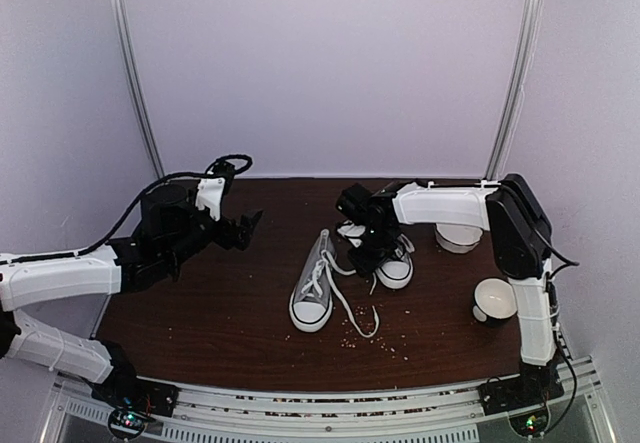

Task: Tie the shoes
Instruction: Pick up the half-tied shoelace from the center of the board.

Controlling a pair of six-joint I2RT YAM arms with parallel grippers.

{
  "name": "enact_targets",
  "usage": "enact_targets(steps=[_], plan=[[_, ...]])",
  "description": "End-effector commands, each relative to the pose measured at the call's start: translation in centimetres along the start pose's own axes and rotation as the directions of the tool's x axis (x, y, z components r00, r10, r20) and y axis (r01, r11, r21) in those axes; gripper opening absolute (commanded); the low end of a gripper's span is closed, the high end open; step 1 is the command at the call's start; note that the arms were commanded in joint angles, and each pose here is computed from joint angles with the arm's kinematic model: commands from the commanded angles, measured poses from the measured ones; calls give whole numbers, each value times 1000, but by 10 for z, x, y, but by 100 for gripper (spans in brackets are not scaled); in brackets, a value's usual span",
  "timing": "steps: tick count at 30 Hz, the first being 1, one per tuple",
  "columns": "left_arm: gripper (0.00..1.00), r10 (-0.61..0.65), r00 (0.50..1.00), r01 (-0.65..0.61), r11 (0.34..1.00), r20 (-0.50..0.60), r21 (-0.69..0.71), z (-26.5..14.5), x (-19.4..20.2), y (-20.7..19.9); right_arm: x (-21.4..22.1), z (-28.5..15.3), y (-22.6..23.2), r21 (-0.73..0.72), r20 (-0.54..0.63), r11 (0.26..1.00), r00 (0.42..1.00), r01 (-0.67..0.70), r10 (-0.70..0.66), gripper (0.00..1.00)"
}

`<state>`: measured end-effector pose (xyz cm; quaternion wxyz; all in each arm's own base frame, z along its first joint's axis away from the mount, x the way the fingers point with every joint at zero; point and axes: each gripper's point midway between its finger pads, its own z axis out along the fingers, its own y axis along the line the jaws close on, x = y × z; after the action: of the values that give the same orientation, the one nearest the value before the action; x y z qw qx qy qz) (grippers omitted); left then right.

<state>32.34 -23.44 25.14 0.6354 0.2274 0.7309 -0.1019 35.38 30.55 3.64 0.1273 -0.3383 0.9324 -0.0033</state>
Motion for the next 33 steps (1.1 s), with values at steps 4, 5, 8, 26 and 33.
enact_targets(steps=[4, 5, 8, 26, 33], plan=[[98, 22, 998, -20, 999, 63, -26, 0, -17, 5, 5, 20, -10, 46, -75, 996, 995, 71, -68, 40], [98, 25, 998, -24, 999, 65, -22, 0, -16, 4, 5, 22, -10, 33, -80, 996, 994, 78, -76, 38], [98, 28, 998, -27, 999, 54, -19, 0, -13, 3, 12, 28, -2, -34, -131, 994, 986, 101, -104, 30], [79, 107, 994, -110, 936, 27, 335, 11, -3, -63, -70, -174, 57, -409, 476, 898, 878, 163, 58, 0], [75, 25, 1000, -18, 828, -5, 561, 33, 15, -111, -61, -207, 94, -635, 553, 756, 776, 156, 304, 0]])
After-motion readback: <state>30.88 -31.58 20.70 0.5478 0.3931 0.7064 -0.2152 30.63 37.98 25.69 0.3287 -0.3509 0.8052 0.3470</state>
